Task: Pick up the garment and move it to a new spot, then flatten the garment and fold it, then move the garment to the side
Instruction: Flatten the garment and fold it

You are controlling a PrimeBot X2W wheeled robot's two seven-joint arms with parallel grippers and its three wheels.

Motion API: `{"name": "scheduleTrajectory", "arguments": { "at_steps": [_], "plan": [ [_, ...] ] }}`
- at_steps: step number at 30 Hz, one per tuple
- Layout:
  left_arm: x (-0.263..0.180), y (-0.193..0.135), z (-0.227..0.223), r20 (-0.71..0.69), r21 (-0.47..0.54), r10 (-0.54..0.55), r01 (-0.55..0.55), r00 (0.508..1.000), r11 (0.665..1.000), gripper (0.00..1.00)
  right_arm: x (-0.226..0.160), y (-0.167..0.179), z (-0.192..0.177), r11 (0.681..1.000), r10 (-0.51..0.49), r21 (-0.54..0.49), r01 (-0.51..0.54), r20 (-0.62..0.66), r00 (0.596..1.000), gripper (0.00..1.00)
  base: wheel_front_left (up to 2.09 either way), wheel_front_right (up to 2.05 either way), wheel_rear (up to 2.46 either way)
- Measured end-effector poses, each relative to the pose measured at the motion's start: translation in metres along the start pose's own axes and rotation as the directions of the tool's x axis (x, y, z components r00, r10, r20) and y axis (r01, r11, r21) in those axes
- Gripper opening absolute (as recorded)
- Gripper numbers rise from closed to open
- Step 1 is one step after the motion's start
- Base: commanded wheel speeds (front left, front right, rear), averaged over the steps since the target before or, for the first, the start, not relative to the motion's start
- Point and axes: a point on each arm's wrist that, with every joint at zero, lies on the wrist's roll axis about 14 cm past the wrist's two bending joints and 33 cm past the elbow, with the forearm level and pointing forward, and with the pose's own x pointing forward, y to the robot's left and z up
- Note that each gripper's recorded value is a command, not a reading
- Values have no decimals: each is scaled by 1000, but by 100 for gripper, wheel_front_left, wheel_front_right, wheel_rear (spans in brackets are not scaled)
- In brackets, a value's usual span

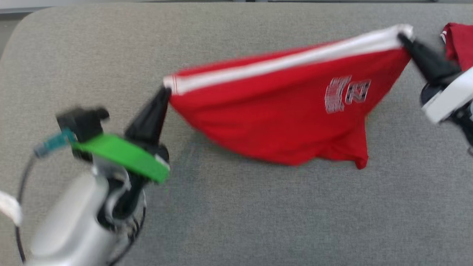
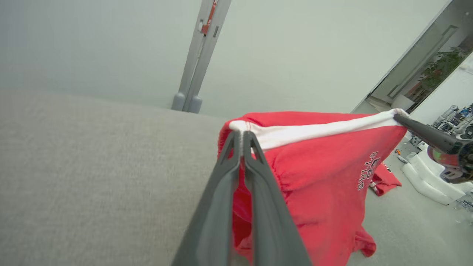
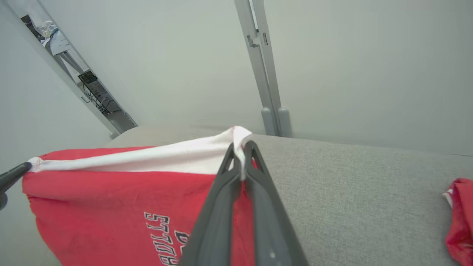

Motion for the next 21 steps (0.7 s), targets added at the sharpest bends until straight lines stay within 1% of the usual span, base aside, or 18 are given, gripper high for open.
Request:
{"name": "scheduleTrajectory", "arguments": {
  "at_steps": [3, 5, 7, 10, 11, 14, 17, 18, 19, 21],
  "plan": [
    [38, -25, 45, 42, 75, -124, 121, 991, 990, 0, 9, -15, 43, 998, -16, -51, 20, 94, 995, 0, 0, 0, 0],
    [65, -42, 77, 66, 146, -199, 187, 978, 971, 0, 15, -24, 77, 995, -23, -92, 39, 167, 986, 0, 0, 0, 0],
    [90, -58, 104, 92, 199, -254, 232, 963, 952, 0, 20, -32, 108, 988, -29, -138, 63, 235, 972, 0, 0, 0, 0],
    [127, -81, 135, 130, 265, -324, 282, 937, 922, 0, 24, -46, 154, 970, -43, -211, 121, 343, 939, 0, 0, 0, 0],
    [140, -91, 145, 148, 304, -352, 296, 924, 906, 0, 23, -52, 170, 959, -47, -241, 149, 382, 923, 0, 0, 0, 0],
    [168, -119, 167, 220, 368, -428, 332, 877, 869, 0, 20, -65, 205, 930, -55, -296, 220, 479, 876, 0, 0, 0, 0],
    [187, -141, 176, 288, 398, -488, 361, 824, 843, 0, 13, -75, 228, 896, -56, -344, 282, 542, 839, 0, 0, 0, 0],
    [193, -145, 174, 301, 400, -501, 370, 811, 839, 0, 11, -79, 233, 886, -61, -354, 299, 549, 833, 0, 0, 0, 0],
    [197, -147, 170, 307, 395, -508, 378, 805, 837, 0, 10, -82, 233, 881, -67, -360, 307, 547, 835, 0, 0, 0, 0],
    [204, -150, 151, 294, 384, -526, 405, 798, 830, 0, 12, -87, 222, 873, -77, -379, 308, 516, 853, 0, 0, 0, 0]
  ]
}}
